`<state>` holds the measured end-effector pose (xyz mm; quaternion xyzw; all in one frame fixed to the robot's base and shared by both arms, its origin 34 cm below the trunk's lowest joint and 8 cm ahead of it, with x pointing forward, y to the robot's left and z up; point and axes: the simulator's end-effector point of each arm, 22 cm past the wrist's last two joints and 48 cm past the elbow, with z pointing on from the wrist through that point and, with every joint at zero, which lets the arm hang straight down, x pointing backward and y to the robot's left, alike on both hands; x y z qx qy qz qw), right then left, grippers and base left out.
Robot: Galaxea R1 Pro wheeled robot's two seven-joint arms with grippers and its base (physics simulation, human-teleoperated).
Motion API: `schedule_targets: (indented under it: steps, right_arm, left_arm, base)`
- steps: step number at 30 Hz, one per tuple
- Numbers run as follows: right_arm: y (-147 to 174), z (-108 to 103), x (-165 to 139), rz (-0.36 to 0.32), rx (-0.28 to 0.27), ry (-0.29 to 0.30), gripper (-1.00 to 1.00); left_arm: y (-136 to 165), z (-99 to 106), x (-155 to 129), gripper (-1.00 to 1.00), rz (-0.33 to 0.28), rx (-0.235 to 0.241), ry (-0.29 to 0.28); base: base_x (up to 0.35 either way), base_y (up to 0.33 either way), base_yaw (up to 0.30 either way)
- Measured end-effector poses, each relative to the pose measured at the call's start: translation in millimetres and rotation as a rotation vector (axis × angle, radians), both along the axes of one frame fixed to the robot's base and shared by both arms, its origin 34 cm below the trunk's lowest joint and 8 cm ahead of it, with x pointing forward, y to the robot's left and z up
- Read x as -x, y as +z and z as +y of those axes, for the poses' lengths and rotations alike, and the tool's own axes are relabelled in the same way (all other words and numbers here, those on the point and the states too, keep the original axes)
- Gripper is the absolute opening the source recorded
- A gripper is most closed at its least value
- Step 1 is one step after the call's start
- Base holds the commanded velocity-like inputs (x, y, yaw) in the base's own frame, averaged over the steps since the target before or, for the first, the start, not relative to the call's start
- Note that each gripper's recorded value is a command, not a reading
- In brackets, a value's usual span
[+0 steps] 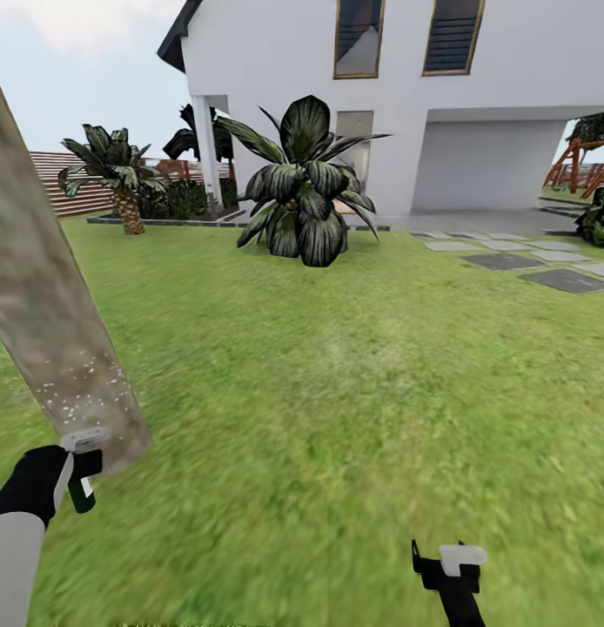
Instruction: In the garden, pick up the pesticide atomizer on the floor and spray pesticide onto both trees until each tree trunk is fully covered.
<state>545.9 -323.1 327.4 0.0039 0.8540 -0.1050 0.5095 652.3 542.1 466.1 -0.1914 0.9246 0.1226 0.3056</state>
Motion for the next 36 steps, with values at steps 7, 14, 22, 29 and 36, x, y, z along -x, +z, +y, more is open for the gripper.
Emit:
schedule_targets:
  steps: [7, 14, 22, 29, 36]
  right_arm:
    - [0.1, 0.0, 0.0, 0.000, 0.000, 0.000, 1.00]
    - [0.2, -0.1, 0.1, 0.000, 0.000, 0.000, 1.00]
    - [0.3, -0.1, 0.0, -0.001, 0.000, 0.000, 1.00]
    - [0.4, 0.3, -0.1, -0.001, 0.000, 0.000, 1.00]
    - [0.4, 1.1, -0.1, -0.001, -0.001, 0.000, 1.00]
  left_arm:
    - [-0.9, -2.4, -0.6, -1.00, -0.002, 0.005, -0.001]
    - [-1.1, -2.7, -0.4, -1.00, -0.001, 0.007, 0.001]
    - [-0.8, -1.6, 0.0, -1.00, -0.001, 0.006, 0.002]
    - [-0.7, -1.4, 0.1, -1.00, -0.001, 0.006, 0.002]
    - [0.0, 0.9, 0.9, -1.00, -0.002, 0.004, 0.006]
  base:
    - [0.121, -0.275, 0.234]
    - [0.164, -0.254, 0.018]
    - [0.222, -0.208, 0.007]
    - [0.234, -0.196, 0.217]
    - [0.270, -0.133, 0.277]
